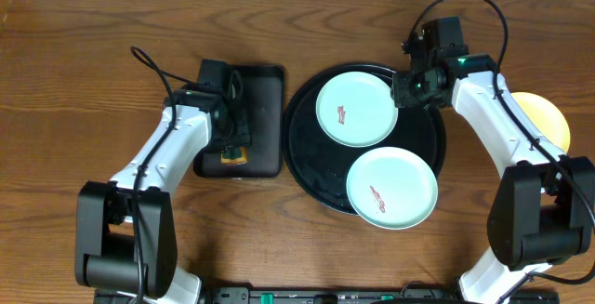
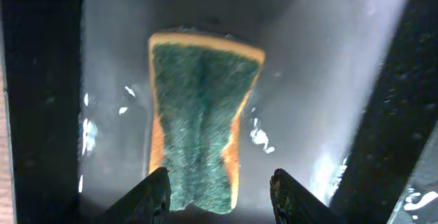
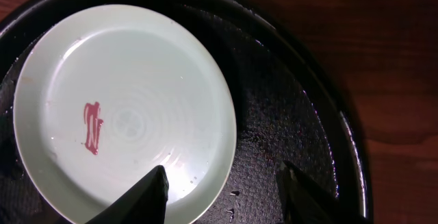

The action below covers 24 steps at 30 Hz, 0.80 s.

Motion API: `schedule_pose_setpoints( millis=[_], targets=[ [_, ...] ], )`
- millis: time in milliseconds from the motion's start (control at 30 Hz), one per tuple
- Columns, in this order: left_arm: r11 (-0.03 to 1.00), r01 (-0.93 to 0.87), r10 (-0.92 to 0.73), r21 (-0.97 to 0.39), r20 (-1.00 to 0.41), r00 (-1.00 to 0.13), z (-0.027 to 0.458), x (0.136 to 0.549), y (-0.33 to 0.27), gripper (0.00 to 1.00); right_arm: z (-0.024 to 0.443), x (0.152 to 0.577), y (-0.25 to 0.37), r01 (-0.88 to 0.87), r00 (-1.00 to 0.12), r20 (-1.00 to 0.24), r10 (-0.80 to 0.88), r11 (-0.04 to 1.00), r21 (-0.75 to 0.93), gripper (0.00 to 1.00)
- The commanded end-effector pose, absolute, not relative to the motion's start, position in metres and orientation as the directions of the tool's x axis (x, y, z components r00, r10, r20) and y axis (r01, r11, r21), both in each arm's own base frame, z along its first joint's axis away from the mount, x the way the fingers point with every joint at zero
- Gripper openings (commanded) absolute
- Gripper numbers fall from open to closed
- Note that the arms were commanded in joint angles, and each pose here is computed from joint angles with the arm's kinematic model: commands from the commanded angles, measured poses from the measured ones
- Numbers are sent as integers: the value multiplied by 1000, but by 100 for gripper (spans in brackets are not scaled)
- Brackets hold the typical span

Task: Clean dirty plates on tray and stack at the side
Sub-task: 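Grasp the sponge from the small tray with the left gripper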

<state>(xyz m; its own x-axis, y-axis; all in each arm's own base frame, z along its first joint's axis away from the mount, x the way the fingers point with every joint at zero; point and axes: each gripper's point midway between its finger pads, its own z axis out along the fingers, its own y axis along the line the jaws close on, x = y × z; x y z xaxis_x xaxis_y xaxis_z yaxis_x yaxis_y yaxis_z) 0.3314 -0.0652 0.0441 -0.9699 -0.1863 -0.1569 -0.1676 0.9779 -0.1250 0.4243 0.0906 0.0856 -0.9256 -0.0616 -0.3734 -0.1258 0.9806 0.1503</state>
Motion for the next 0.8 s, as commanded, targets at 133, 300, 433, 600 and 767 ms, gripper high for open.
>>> schedule_pose_setpoints(
  millis=[133, 300, 433, 600, 767],
  targets=[
    [981, -186, -189, -51, -44, -981, 7, 306, -58, 44, 93, 426, 91, -117, -921, -388, -47, 980, 160, 50],
    [982, -188, -188, -33, 11, -982, -9, 295, -57, 8, 93, 426, 91, -117, -920, -388, -46, 980, 160, 50],
    [980, -193, -194, -55, -9, -981, 17, 304, -59, 8, 93, 426, 91, -117, -920, -389, -47, 980, 160, 50],
    [979, -186, -193, -85, -90, -977, 42, 320, -61, 38, 93, 427, 91, -118, -919, -391, -46, 980, 161, 50],
    [981, -190, -192, -29, -178, -965, 39, 336, -49, 52, 93, 426, 91, -117, -921, -387, -46, 980, 160, 49]
  ],
)
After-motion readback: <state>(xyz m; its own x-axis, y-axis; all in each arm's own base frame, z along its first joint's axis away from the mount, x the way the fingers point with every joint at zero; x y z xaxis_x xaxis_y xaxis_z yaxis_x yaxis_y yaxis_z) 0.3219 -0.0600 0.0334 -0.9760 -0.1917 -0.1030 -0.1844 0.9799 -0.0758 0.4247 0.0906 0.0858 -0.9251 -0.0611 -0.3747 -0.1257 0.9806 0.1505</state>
